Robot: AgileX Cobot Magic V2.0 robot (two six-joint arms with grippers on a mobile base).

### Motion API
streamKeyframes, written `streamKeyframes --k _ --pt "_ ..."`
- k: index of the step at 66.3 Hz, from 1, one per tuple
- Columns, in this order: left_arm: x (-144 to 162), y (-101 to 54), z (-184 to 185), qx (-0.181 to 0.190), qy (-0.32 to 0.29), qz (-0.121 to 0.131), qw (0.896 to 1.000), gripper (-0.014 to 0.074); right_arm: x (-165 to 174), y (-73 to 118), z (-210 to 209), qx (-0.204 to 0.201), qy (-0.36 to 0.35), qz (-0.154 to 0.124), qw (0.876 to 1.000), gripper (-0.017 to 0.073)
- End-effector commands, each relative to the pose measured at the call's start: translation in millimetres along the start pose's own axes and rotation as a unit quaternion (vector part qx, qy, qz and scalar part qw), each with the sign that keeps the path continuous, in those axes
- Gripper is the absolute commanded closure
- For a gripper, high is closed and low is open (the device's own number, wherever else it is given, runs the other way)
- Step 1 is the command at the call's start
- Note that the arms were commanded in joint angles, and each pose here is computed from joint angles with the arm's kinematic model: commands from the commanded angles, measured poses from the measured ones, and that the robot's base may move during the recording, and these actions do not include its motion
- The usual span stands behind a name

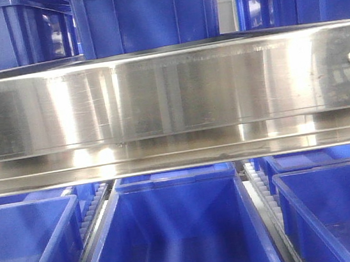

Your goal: Move two blue bins to right shelf middle

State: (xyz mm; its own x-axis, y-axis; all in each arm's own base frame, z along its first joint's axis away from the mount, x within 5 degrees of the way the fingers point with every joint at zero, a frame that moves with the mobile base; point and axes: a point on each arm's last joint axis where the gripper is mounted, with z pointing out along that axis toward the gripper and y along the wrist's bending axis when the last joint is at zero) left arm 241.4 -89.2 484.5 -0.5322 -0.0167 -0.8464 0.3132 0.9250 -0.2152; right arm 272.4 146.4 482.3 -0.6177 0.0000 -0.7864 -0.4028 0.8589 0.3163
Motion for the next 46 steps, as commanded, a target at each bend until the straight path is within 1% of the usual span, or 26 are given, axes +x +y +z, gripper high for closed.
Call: streamKeyframes --k 1,46 --pt "-8.5 -6.9 -10.8 0.026 -0.041 0.008 0.999 0.0704 -12.1 5.1 -12.4 -0.019 -0.062 -0.004 0.998 0.0712" --pt "-8.8 -6.9 -10.8 0.026 -0.043 0.008 0.999 0.0704 -12.2 5.1 -12.4 -0.019 -0.062 -0.004 0.998 0.0712"
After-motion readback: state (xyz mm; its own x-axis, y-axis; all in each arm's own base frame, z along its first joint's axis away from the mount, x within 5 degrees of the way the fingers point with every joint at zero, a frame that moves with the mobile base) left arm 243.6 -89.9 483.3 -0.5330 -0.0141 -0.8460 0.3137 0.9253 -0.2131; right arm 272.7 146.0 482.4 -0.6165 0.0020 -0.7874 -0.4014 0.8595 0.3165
